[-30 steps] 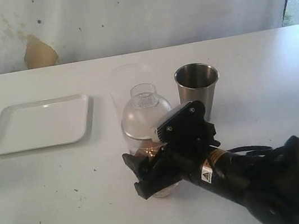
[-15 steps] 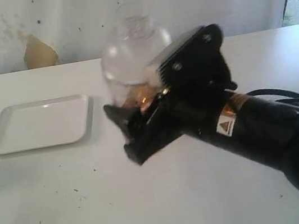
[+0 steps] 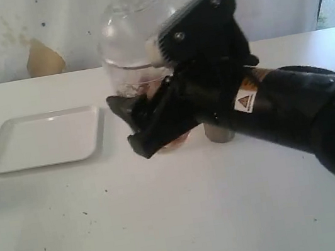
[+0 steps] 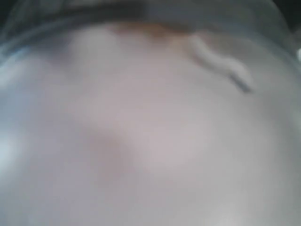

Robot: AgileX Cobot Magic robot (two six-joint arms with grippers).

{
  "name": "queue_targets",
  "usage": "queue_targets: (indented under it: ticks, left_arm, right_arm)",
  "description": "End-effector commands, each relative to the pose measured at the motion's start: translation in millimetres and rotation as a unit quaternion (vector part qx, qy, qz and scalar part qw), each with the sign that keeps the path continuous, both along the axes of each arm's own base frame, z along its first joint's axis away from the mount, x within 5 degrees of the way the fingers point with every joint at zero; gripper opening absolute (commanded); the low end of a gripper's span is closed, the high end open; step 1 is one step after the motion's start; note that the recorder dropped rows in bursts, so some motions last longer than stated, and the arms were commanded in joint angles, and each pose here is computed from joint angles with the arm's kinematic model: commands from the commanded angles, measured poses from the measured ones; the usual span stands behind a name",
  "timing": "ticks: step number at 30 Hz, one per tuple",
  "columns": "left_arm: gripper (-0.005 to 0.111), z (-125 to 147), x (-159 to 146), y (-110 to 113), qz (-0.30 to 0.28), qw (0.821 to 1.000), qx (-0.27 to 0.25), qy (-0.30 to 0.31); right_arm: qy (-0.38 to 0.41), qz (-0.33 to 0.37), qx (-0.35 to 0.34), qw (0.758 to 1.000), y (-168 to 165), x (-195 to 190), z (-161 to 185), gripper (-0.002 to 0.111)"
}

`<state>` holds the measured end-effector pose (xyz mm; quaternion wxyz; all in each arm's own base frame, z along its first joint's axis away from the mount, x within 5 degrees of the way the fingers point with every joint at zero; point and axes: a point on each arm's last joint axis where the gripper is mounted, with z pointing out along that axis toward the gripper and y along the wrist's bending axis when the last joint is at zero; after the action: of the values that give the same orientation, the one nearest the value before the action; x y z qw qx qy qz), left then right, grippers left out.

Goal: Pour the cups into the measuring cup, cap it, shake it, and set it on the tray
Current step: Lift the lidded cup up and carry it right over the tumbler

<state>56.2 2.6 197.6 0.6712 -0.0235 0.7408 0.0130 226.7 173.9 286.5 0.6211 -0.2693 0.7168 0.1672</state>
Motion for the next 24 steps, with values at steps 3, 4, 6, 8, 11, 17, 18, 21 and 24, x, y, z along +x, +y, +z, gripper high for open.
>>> queue_targets:
  ticks: [3,4,6,8,11,17,18,21,24]
  left_arm:
    - [0.001,0,0,0,-0.001,1.0,-0.002,-0.005]
    - [0.001,0,0,0,-0.001,1.0,-0.002,-0.006]
    - [0.001,0,0,0,-0.001,1.0,-0.002,-0.006]
    - [0.001,0,0,0,-0.001,1.0,-0.002,-0.006]
    - [0.001,0,0,0,-0.001,1.0,-0.002,-0.006]
    - [0.001,0,0,0,-0.001,1.0,-0.002,-0.006]
    - [0.001,0,0,0,-0.001,1.0,-0.002,-0.006]
    - [0.001,0,0,0,-0.001,1.0,-0.002,-0.006]
    - [0.001,0,0,0,-0.001,1.0,-0.002,-0.006]
  right_arm:
    - [-0.034,0.018,-0.005,0.999,-1,-4,17,0.0]
    - [-0.039,-0.006,0.004,0.999,-6,1,19,0.0]
    - [-0.007,-0.104,0.09,0.99,-29,17,21,0.0]
    - [-0.001,-0.07,0.07,0.995,-23,11,22,0.0]
    - [-0.047,-0.02,0.025,0.998,-12,0,27,0.0]
    - [-0.025,-0.008,0.009,1.0,-9,0,31,0.0]
    - [-0.039,-0.006,0.007,0.999,-8,0,31,0.0]
    - [-0.009,-0.094,0.095,0.991,-26,19,33,0.0]
    - [-0.034,-0.009,0.008,0.999,-6,5,32,0.0]
